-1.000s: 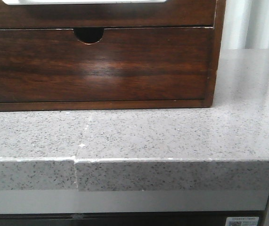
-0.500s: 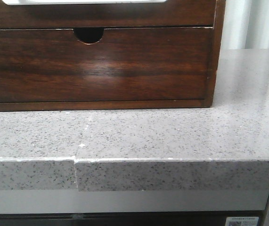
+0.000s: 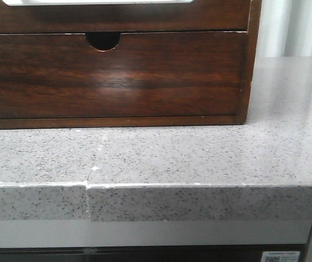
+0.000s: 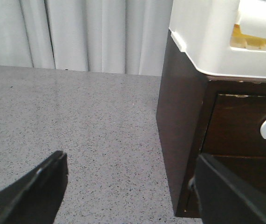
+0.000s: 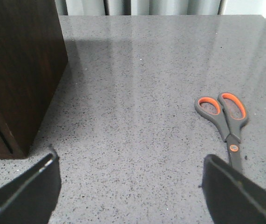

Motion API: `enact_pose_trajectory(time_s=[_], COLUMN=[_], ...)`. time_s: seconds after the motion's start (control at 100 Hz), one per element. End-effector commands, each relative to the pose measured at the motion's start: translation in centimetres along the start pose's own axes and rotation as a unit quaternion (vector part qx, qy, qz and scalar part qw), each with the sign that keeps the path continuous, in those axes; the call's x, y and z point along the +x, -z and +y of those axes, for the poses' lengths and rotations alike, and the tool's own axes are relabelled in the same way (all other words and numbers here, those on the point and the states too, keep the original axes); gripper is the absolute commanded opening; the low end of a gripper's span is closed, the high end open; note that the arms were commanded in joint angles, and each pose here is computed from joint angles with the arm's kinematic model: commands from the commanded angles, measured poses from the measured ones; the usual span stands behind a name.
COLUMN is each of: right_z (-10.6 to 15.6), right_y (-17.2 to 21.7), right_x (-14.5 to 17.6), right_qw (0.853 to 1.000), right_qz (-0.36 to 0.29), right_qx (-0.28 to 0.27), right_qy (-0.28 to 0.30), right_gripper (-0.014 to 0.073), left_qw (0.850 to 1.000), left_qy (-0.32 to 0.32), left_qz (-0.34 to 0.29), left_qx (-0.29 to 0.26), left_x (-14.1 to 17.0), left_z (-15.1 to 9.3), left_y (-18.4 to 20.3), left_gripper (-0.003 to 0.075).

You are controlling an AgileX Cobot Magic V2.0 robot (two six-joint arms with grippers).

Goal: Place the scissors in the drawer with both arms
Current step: 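Move the left gripper to the white drawer handle and grasp it, then pull the drawer open toward the robot with the left gripper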

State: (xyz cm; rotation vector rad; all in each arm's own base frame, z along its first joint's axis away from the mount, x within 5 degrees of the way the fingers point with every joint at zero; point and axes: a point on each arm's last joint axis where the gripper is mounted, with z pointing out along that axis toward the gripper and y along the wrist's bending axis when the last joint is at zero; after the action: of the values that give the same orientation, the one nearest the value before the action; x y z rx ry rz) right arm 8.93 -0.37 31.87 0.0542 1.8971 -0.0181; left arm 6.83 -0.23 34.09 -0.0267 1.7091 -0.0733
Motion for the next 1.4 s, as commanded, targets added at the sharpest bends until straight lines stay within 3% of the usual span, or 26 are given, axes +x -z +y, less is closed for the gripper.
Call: enact_pose_trajectory(time_s=[0.0, 0.11, 0.22, 0.44, 0.65, 0.77, 0.99, 1.14, 1.39], right_z=[0.0, 0.0, 0.0, 0.0, 0.0, 0.0, 0.0, 0.0, 0.0], right_y=[0.3, 0.3, 0.3, 0.3, 0.3, 0.3, 0.3, 0.3, 0.2], right_x=[-1.8, -1.9, -1.9, -1.9, -1.9, -1.9, -1.9, -1.9, -1.7], right_qw=[0.999, 0.998, 0.998, 0.998, 0.998, 0.998, 0.998, 0.998, 0.999], right_qz=[-0.054, -0.057, -0.06, -0.059, -0.059, -0.059, -0.059, -0.059, -0.055], right_qx=[0.002, 0.002, 0.002, 0.0, 0.0, 0.0, 0.0, 0.0, -0.002], right_qy=[0.009, 0.009, 0.009, 0.007, 0.006, 0.006, 0.006, 0.006, 0.003], right_gripper=[0.0583, 0.0583, 0.0583, 0.0583, 0.0583, 0.0583, 0.0583, 0.0583, 0.0583], left_qw=[0.999, 0.998, 0.991, 0.95, 0.919, 0.907, 0.879, 0.867, 0.827], left_qy=[0.002, 0.03, 0.113, 0.291, 0.374, 0.393, 0.422, 0.418, 0.443], left_qz=[-0.051, -0.05, -0.05, -0.044, 0.034, 0.074, 0.115, 0.121, 0.135], left_qx=[0.004, 0.016, 0.053, 0.108, 0.124, 0.132, 0.193, 0.242, 0.319], left_x=[-1.7, -1.7, -1.8, -0.9, 0.2, 0.6, 0.7, 0.6, 0.8], left_z=[-0.1, -0.3, -0.9, -1.6, -2.3, -2.7, -3.9, -4.7, -5.8], left_y=[0.1, 0.1, 0.2, -0.7, -2.8, -4.1, -6.3, -7.6, -10.0], left_gripper=[0.0547, 0.0546, 0.0547, 0.0547, 0.0546, 0.052, 0.0398, 0.0396, 0.0396])
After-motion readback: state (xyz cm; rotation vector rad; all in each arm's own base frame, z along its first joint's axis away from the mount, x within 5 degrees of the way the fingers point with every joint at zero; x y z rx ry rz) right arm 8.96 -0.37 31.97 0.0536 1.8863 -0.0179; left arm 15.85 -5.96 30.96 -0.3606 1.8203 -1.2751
